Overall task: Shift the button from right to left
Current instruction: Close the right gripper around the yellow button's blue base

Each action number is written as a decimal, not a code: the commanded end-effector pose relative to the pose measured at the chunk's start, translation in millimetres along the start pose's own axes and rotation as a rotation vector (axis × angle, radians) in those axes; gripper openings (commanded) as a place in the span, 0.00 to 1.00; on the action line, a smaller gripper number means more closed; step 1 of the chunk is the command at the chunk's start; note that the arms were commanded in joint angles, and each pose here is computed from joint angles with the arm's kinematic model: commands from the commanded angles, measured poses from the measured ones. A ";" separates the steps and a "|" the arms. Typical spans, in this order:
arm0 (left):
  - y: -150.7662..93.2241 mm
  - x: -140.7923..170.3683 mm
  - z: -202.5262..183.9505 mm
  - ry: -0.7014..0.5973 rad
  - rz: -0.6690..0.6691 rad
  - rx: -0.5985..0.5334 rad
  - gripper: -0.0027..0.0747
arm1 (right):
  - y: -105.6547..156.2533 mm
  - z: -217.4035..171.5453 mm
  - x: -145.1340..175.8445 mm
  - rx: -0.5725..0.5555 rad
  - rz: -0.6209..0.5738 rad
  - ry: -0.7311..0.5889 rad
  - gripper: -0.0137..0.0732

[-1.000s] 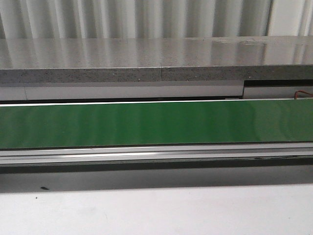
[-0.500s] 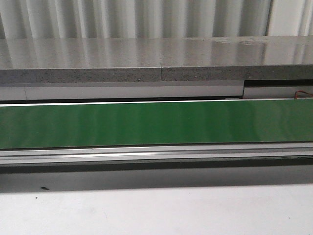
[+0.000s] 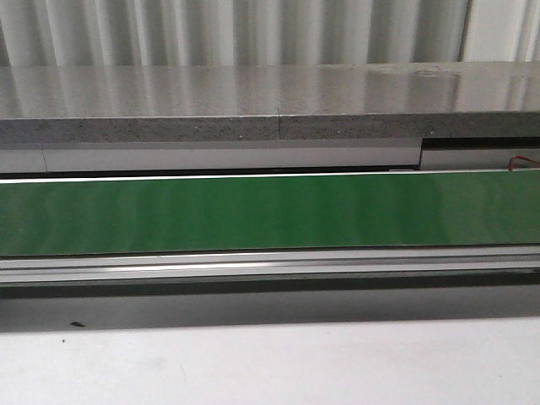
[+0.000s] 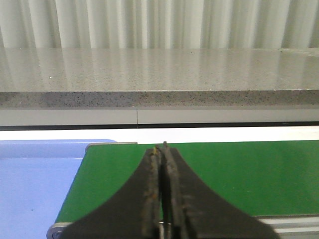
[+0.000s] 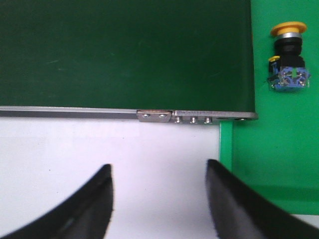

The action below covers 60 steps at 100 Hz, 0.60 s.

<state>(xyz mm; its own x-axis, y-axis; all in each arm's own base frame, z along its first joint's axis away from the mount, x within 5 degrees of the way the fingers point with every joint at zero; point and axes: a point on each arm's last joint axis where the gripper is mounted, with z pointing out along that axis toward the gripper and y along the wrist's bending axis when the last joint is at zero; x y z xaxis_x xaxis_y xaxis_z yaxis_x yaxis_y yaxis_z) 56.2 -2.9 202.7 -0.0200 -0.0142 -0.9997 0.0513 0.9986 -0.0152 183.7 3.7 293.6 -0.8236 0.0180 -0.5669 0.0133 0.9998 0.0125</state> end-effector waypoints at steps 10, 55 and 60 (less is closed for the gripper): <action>0.0 5.0 -0.7 -0.065 -0.014 0.002 0.01 | -0.6 -1.6 -28.9 0.005 0.004 -0.031 0.84; 0.0 5.0 -0.7 -0.065 -0.014 0.002 0.01 | -91.6 13.5 -67.3 0.213 0.295 -0.012 0.80; 0.0 5.0 -0.7 -0.065 -0.014 0.002 0.01 | -102.7 19.1 -68.6 0.230 0.323 0.008 0.80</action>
<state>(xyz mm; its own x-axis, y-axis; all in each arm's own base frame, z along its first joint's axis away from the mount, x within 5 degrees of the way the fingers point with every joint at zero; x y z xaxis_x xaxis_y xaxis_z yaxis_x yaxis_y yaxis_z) 56.2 -2.9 202.7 -0.0200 -0.0142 -0.9997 0.0513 0.9986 -0.0152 243.4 -81.1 303.7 -0.8087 0.3127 -0.4983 0.3528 0.9356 0.0146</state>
